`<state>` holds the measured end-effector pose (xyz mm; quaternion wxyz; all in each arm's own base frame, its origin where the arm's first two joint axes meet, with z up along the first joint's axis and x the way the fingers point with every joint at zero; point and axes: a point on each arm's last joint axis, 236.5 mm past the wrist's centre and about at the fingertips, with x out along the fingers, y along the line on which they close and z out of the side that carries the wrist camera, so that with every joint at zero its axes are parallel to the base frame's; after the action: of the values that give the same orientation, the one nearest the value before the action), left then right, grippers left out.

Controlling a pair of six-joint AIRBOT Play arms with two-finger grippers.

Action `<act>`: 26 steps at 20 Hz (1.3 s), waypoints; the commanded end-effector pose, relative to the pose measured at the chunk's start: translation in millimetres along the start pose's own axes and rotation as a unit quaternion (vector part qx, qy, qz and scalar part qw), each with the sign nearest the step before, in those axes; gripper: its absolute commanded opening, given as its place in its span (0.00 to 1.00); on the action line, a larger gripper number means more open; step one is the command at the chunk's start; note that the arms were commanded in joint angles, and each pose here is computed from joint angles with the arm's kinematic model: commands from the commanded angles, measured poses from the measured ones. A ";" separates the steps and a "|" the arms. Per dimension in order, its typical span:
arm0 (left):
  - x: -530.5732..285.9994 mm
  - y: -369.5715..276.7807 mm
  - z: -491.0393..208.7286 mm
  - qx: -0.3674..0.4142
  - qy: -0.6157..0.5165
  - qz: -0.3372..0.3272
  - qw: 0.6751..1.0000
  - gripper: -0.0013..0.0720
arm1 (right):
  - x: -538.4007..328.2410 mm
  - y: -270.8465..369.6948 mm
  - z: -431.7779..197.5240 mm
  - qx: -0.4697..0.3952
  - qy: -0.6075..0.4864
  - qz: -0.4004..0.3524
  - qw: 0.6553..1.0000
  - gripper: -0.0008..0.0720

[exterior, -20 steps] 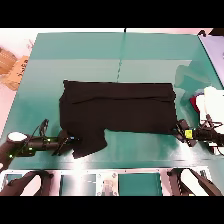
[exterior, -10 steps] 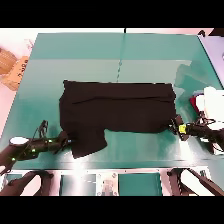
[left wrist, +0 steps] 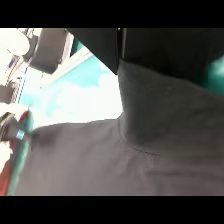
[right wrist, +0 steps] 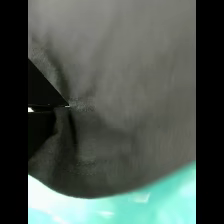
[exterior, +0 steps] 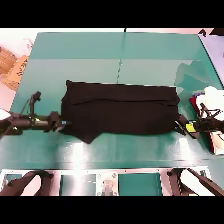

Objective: Fold the shirts.

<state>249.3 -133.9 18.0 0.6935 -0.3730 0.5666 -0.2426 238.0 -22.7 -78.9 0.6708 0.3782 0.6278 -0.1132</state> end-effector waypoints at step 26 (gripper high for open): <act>68.3 6.0 269.2 0.063 -0.131 0.028 0.989 0.75 | 23.3 133.7 222.6 -0.039 -0.089 0.115 0.989 0.53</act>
<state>516.3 -124.1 -2.8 0.7885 -0.3400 0.4677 -0.2097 483.9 -59.4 -71.5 0.7415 0.4143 0.5247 -0.0566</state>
